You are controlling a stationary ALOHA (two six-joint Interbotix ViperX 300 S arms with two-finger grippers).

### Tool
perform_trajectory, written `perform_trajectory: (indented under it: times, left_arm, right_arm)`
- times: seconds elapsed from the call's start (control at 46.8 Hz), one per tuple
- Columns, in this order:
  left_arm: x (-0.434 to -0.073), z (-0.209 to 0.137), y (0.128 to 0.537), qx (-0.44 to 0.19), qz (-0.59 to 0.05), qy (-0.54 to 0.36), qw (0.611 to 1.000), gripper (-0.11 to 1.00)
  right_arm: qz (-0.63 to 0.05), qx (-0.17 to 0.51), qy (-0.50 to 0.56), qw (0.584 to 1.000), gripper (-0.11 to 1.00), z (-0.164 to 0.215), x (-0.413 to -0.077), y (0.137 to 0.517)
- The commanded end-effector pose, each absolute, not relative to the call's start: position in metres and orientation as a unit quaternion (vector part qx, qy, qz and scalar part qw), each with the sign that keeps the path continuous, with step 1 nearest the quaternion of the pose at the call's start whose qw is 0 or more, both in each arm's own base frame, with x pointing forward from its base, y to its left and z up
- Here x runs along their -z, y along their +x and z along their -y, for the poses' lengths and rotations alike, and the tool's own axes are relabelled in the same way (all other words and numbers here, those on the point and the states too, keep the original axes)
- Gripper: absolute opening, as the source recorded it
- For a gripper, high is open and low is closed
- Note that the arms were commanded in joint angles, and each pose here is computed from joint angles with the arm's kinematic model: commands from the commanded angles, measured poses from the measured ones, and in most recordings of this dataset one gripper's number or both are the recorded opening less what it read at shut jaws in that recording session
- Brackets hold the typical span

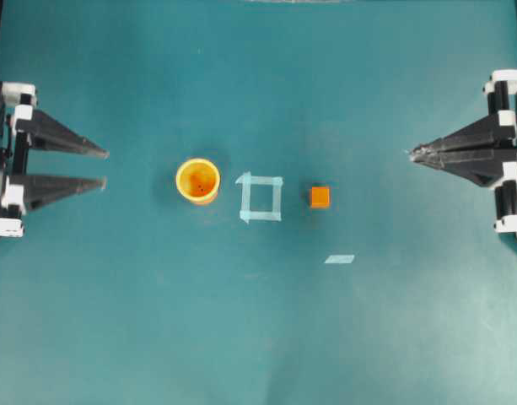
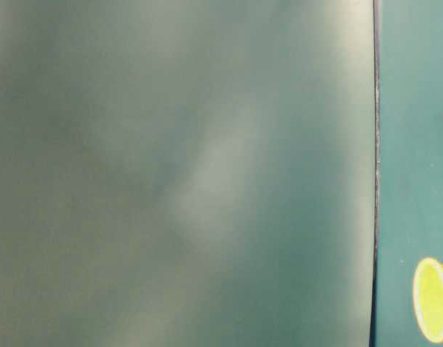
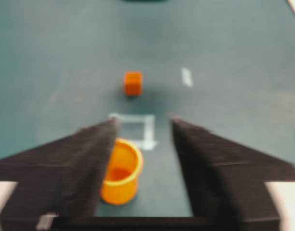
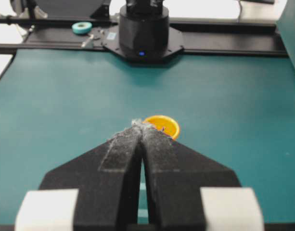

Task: Move the cup forward with left arm.
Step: 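Open the left gripper wide while holding it beside the orange cup, then advance the open left gripper rightward around the orange cup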

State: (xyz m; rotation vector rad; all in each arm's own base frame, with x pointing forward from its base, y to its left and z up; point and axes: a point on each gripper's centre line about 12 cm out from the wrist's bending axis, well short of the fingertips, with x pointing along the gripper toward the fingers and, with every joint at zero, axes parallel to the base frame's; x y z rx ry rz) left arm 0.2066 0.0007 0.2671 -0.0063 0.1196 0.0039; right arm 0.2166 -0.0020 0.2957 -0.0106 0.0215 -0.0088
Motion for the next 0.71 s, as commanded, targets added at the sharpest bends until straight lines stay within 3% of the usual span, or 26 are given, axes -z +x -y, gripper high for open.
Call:
perform_trajectory:
  times: [0.0,0.086,0.128,0.321,0.513,0.684]
  left_arm:
    - [-0.268,-0.005,0.209,-0.014,-0.058,-0.008,0.998,0.56]
    - [-0.267,-0.011,0.210,-0.026,-0.062,-0.009,0.998,0.75]
    - [-0.265,-0.013,0.211,-0.032,-0.065,-0.010,0.997,0.78]
    - [-0.254,-0.020,0.217,-0.045,-0.092,0.000,0.995,0.77]
    - [-0.222,-0.021,0.229,-0.042,-0.149,0.006,0.988,0.78]
    - [-0.197,-0.020,0.239,-0.036,-0.161,0.015,0.986,0.78]
  right_arm:
    - [0.008,0.005,-0.006,1.000,0.00,0.002,-0.309,0.219]
    - [0.008,0.005,-0.005,1.000,0.00,0.002,-0.309,0.219]
    - [0.009,0.005,-0.005,1.000,0.00,0.002,-0.310,0.219]
    - [0.011,0.005,-0.005,1.000,0.00,0.002,-0.312,0.219]
    - [0.014,0.005,-0.004,1.000,0.00,0.002,-0.313,0.220]
    - [0.019,0.005,-0.003,1.000,0.00,0.002,-0.318,0.220]
